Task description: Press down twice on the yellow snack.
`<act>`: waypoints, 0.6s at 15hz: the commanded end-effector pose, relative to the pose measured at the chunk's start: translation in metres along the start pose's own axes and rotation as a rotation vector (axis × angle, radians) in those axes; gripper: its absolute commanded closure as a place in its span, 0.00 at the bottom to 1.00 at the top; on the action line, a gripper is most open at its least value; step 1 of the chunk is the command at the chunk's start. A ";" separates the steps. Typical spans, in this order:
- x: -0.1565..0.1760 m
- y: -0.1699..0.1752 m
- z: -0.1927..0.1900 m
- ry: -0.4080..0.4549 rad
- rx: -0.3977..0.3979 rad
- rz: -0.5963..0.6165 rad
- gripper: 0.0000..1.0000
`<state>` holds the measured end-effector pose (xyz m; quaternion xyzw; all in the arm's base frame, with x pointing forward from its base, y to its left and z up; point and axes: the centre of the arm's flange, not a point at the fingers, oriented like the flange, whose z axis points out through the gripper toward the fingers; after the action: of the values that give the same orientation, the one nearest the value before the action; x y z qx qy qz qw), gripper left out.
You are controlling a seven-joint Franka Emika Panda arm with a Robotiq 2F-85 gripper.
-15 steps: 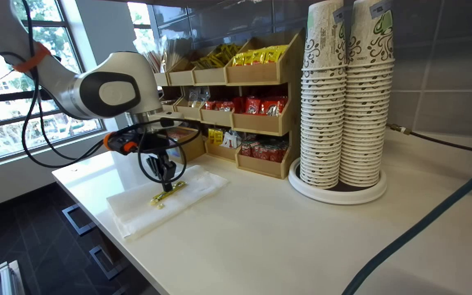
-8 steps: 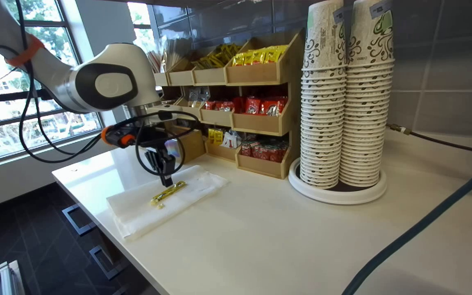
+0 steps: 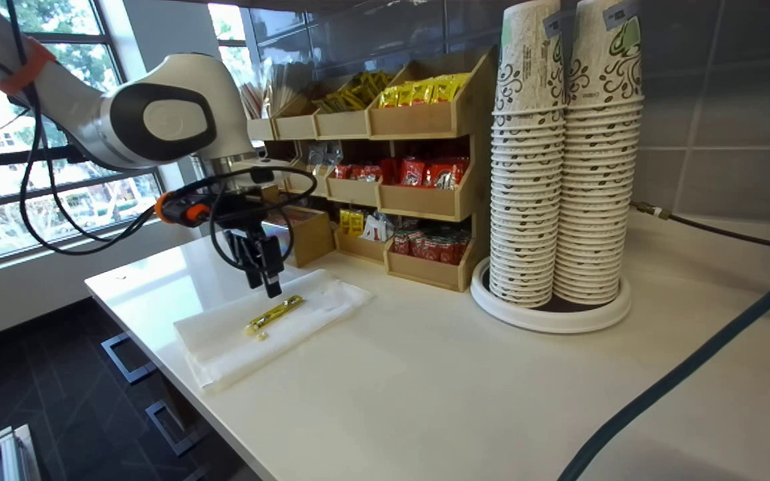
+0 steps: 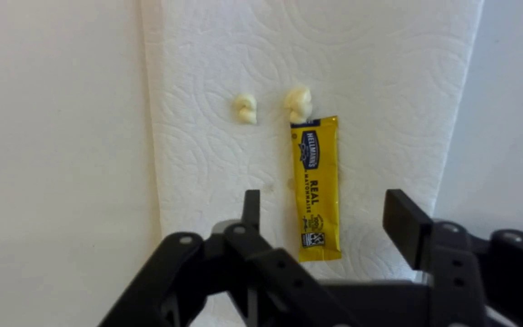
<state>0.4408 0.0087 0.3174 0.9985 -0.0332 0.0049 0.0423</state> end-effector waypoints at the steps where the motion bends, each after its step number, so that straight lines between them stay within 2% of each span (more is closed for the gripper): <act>1: -0.007 -0.002 -0.019 -0.013 0.000 0.004 0.01; 9: -0.013 0.000 -0.038 -0.025 -0.003 0.013 0.00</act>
<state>0.4328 0.0093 0.3387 0.9983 -0.0342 -0.0034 0.0475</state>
